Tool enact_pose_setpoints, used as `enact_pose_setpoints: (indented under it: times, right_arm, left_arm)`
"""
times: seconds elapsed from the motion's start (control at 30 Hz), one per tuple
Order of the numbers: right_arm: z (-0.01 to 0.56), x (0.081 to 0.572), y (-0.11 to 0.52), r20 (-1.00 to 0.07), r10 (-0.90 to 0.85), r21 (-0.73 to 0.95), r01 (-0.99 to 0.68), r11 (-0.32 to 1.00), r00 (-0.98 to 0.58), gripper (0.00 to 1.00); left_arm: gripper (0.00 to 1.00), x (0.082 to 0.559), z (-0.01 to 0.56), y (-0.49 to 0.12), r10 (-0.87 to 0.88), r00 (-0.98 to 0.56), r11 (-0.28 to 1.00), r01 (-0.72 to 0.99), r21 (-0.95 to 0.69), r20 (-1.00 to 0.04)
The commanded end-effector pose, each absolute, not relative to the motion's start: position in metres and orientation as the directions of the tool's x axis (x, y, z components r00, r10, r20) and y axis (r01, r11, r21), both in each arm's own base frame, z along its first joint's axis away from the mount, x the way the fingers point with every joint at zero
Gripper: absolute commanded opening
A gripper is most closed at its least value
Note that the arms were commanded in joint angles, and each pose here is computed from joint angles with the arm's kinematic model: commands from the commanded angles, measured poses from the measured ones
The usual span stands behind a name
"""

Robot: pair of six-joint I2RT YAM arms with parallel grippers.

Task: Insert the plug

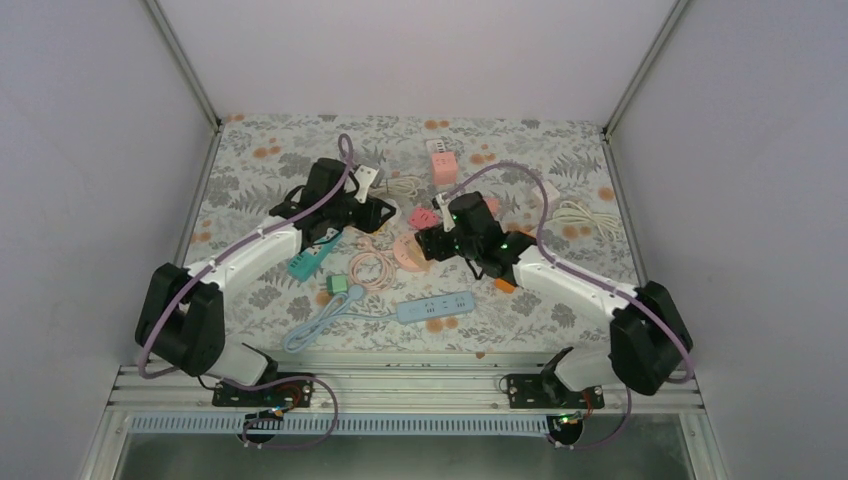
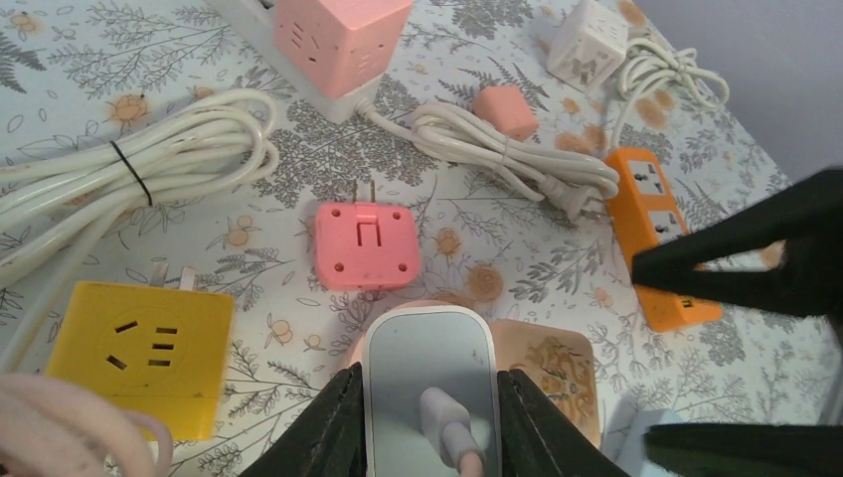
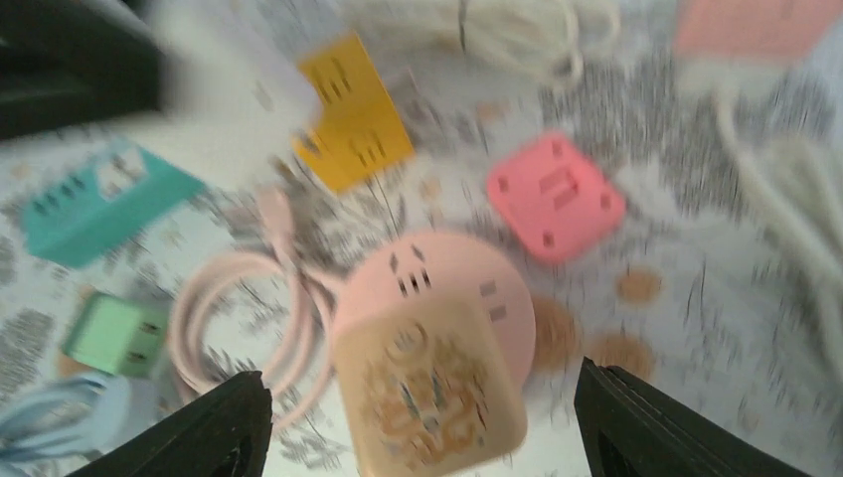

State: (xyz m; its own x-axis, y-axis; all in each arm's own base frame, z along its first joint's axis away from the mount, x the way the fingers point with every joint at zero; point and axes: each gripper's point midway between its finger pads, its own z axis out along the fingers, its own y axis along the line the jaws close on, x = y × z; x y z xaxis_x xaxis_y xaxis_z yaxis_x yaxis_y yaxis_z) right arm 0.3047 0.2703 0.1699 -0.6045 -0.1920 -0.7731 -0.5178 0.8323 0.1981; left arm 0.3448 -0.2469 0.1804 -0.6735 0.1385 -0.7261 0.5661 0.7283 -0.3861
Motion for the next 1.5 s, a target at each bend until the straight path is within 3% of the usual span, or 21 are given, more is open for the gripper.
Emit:
enact_pose_setpoints:
  times: [0.0, 0.2, 0.47, 0.7, 0.87, 1.07, 1.47]
  right_arm:
    - [0.114, 0.288, 0.258, -0.629, -0.180, 0.233, -0.404, 0.885, -0.756, 0.80]
    - [0.108, 0.266, 0.277, -0.619, -0.288, 0.289, -0.552, 0.782, -0.731, 0.88]
    - [0.080, 0.283, 0.255, -0.583, -0.262, 0.180, -0.437, 0.881, -0.769, 0.90]
    - [0.071, 0.294, 0.232, -0.594, -0.248, 0.070, -0.356, 0.932, -0.765, 0.77]
    - [0.074, 0.299, 0.211, -0.621, -0.189, 0.018, -0.255, 0.967, -0.761, 0.74]
    - [0.078, 0.297, 0.209, -0.643, -0.162, 0.040, -0.244, 0.969, -0.749, 0.73]
    - [0.097, 0.290, 0.208, -0.699, -0.079, 0.136, -0.241, 0.961, -0.710, 0.72]
  left_arm:
    - [0.22, 0.358, 0.180, -0.253, 0.137, -0.629, 0.739, 0.579, -0.344, -0.765]
    - [0.22, 0.362, 0.165, -0.264, 0.160, -0.646, 0.731, 0.586, -0.350, -0.746]
    - [0.22, 0.359, 0.153, -0.272, 0.185, -0.662, 0.717, 0.596, -0.361, -0.727]
    - [0.22, 0.354, 0.140, -0.278, 0.216, -0.678, 0.723, 0.594, -0.352, -0.702]
    - [0.22, 0.350, 0.131, -0.282, 0.234, -0.691, 0.738, 0.584, -0.338, -0.684]
    - [0.22, 0.350, 0.123, -0.294, 0.239, -0.704, 0.749, 0.572, -0.334, -0.669]
    - [0.22, 0.354, 0.103, -0.295, 0.313, -0.698, 0.840, 0.520, -0.155, -0.645]
